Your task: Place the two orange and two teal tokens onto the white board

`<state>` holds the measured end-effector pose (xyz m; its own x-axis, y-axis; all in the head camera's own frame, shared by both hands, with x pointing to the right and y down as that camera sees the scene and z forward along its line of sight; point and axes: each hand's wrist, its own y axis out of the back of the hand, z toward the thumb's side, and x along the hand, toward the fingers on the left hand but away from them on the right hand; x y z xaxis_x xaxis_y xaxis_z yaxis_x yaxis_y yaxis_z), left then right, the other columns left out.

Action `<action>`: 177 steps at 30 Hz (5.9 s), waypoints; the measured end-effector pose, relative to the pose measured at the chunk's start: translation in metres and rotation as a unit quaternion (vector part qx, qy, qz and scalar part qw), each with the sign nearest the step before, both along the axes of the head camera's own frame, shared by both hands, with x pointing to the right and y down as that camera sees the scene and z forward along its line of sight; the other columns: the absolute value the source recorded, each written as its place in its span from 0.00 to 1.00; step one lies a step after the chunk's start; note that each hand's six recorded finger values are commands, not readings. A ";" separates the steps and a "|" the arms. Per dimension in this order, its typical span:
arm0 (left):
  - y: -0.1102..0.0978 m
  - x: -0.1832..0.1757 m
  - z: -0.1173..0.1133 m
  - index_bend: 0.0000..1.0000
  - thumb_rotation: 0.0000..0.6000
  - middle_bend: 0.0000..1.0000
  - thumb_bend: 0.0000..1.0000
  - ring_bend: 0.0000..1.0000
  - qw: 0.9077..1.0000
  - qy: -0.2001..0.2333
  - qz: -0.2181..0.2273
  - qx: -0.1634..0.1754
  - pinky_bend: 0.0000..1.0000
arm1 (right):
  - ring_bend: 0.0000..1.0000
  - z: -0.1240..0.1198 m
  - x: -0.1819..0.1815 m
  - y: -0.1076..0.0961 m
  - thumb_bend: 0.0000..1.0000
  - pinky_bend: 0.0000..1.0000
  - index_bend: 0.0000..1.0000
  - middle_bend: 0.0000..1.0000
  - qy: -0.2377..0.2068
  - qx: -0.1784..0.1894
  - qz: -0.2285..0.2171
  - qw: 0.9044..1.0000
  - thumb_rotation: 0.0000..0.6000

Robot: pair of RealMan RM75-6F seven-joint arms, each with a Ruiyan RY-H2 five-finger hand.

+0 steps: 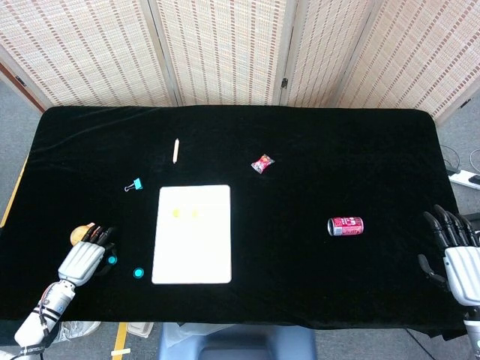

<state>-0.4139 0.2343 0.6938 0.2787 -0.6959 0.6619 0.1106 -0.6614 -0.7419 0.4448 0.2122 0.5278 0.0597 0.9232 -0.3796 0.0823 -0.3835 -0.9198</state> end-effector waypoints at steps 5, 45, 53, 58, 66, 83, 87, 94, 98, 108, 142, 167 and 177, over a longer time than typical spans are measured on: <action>-0.020 0.021 -0.007 0.51 1.00 0.08 0.42 0.00 1.000 0.027 0.011 0.012 0.00 | 0.00 0.000 0.001 0.000 0.44 0.00 0.00 0.00 -0.001 0.001 0.001 1.000 1.00; -0.062 0.169 0.021 0.47 1.00 0.08 0.42 0.00 0.990 0.079 0.117 -0.016 0.00 | 0.00 0.005 0.017 0.001 0.44 0.00 0.00 0.00 0.005 -0.009 0.020 1.000 1.00; -0.062 0.172 0.020 0.31 1.00 0.06 0.41 0.00 0.990 0.075 0.120 -0.018 0.00 | 0.00 0.004 0.019 0.001 0.44 0.00 0.00 0.00 0.006 -0.008 0.022 1.000 1.00; -0.062 0.164 0.010 0.36 1.00 0.06 0.41 0.00 0.990 0.079 0.116 -0.005 0.00 | 0.00 0.002 0.018 0.002 0.44 0.00 0.00 0.00 0.005 -0.006 0.021 1.000 1.00; -0.040 0.125 -0.010 0.43 1.00 0.06 0.42 0.00 0.990 0.068 0.123 0.000 0.00 | 0.00 0.004 0.013 0.001 0.44 0.00 0.00 0.00 0.001 -0.007 0.014 1.000 1.00; 0.016 0.065 -0.016 0.43 1.00 0.06 0.42 0.00 0.994 0.038 0.095 -0.022 0.00 | 0.00 0.005 0.001 -0.002 0.44 0.00 0.00 0.00 -0.004 -0.006 -0.001 1.000 1.00; 0.020 0.062 -0.011 0.43 1.00 0.06 0.42 0.00 0.995 0.035 0.089 -0.029 0.00 | 0.00 0.005 0.001 -0.001 0.44 0.00 0.00 0.00 -0.005 -0.006 -0.001 1.000 1.00; 0.023 0.062 -0.006 0.43 1.00 0.06 0.42 0.00 0.995 0.035 0.086 -0.036 0.00 | 0.00 0.004 0.003 0.000 0.44 0.00 0.00 0.00 -0.004 -0.005 0.002 1.000 1.00; 0.025 0.064 -0.004 0.43 1.00 0.06 0.42 0.00 0.995 0.036 0.086 -0.038 0.00 | 0.00 0.004 0.004 0.000 0.44 0.00 0.00 0.00 -0.004 -0.005 0.003 1.000 1.00; 0.025 0.068 -0.001 0.44 1.00 0.06 0.42 0.00 0.995 0.037 0.087 -0.039 0.00 | 0.00 0.004 0.006 0.001 0.44 0.00 0.00 0.00 -0.003 -0.005 0.005 1.000 1.00; -0.019 0.089 -0.018 0.50 1.00 0.06 0.48 0.00 0.994 0.084 0.076 -0.006 0.00 | 0.00 0.002 0.009 0.000 0.44 0.00 0.00 0.00 -0.001 -0.001 0.009 1.000 1.00; -0.074 0.216 0.003 0.49 1.00 0.06 0.48 0.00 0.983 0.119 0.140 -0.012 0.00 | 0.00 0.006 0.015 -0.002 0.44 0.00 0.00 0.00 0.004 -0.010 0.017 1.000 1.00; -0.069 0.228 0.017 0.47 1.00 0.06 0.48 0.00 0.984 0.103 0.146 -0.027 0.00 | 0.00 0.008 0.014 -0.001 0.44 0.00 0.00 0.00 0.003 -0.012 0.016 1.000 1.00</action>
<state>-0.1855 0.1656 0.7107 0.5934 -0.5319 0.6042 0.1517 -0.6632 -0.7329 0.4585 0.2107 0.5353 0.0276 0.9153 -0.4019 0.0892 -0.4027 -0.9110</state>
